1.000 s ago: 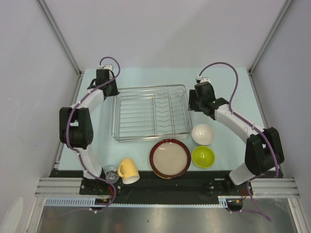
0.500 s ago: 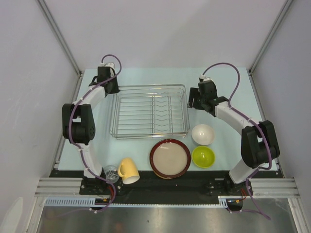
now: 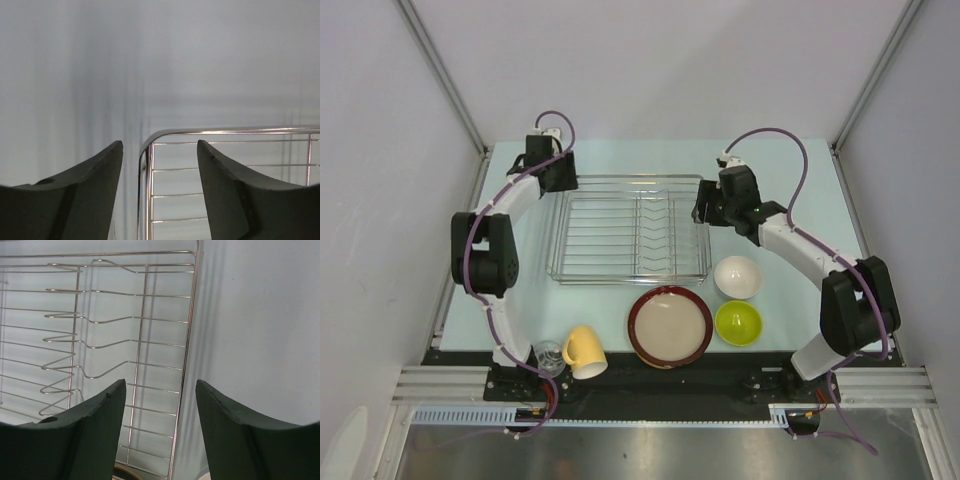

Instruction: Load the mixed dishes into the dish rack

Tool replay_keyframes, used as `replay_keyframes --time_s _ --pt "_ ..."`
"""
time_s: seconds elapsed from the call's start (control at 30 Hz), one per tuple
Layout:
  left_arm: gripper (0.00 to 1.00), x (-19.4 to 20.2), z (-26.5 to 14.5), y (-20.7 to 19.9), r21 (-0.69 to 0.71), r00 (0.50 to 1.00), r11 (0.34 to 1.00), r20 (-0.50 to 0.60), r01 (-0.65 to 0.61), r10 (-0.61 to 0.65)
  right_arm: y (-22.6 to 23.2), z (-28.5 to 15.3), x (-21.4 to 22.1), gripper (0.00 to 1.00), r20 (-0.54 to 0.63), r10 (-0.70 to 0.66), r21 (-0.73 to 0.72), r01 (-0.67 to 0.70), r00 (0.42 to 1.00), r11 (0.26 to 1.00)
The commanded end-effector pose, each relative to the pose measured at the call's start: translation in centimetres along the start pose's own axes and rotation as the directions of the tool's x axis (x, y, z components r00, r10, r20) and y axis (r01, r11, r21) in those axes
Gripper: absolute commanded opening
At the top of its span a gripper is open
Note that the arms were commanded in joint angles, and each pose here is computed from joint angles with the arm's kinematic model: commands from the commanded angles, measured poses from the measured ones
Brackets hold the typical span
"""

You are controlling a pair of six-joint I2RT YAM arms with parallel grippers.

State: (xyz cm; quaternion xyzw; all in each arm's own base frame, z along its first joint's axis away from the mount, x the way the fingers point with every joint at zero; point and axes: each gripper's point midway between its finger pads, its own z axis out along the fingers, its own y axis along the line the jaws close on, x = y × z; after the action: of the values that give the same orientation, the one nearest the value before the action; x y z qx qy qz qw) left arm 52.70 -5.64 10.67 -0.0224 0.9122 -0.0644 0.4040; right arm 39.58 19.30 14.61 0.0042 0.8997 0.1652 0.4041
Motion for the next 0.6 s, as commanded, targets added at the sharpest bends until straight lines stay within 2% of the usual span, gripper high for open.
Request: replay_keyframes --time_s 0.0,0.1,0.2,0.23,0.3,0.33,0.43,0.53,0.57 --pt "0.71 -4.2 -4.3 -1.9 0.053 0.995 0.998 0.096 -0.022 0.017 -0.2 1.3 0.3 0.60 -0.006 0.004 0.014 -0.004 1.000 1.000" --pt "0.79 -4.4 -5.7 -1.9 0.053 0.995 0.998 0.098 -0.042 0.036 -0.9 2.3 1.5 0.53 -0.040 -0.004 0.041 0.006 0.999 0.999" --pt "0.80 -3.8 -7.5 -1.7 0.047 0.995 0.997 0.077 -0.064 0.060 -0.9 2.6 1.9 0.51 -0.051 -0.008 0.045 0.010 0.999 0.999" --pt "0.80 -2.1 -7.6 -1.4 0.045 0.996 0.996 0.035 -0.079 0.078 -1.0 2.7 2.0 0.51 -0.055 -0.008 0.047 0.011 0.998 0.999" --pt "0.79 -1.0 -9.0 -1.5 0.065 0.994 0.992 0.021 -0.109 0.108 -1.0 2.7 2.2 0.50 -0.062 -0.005 0.051 0.008 0.998 0.999" --pt "0.78 1.6 -9.0 -1.1 0.066 0.993 0.991 -0.034 -0.113 0.116 -1.0 2.6 2.4 0.50 -0.067 -0.004 0.053 0.008 0.998 0.999" --pt "0.74 4.9 -10.4 -0.6 0.070 0.986 0.987 -0.072 -0.144 0.149 -0.8 2.4 2.7 0.49 -0.077 -0.010 0.057 0.015 0.997 0.998" --pt "0.68 8.0 -10.5 0.2 0.070 0.975 0.982 -0.126 -0.177 0.184 -0.7 2.3 2.5 0.43 -0.068 -0.021 0.055 0.025 0.997 0.998" --pt "0.65 8.6 -10.4 0.2 0.072 0.972 0.981 -0.140 -0.179 0.188 -0.6 2.4 2.5 0.37 -0.067 -0.021 0.054 0.025 0.998 0.998"
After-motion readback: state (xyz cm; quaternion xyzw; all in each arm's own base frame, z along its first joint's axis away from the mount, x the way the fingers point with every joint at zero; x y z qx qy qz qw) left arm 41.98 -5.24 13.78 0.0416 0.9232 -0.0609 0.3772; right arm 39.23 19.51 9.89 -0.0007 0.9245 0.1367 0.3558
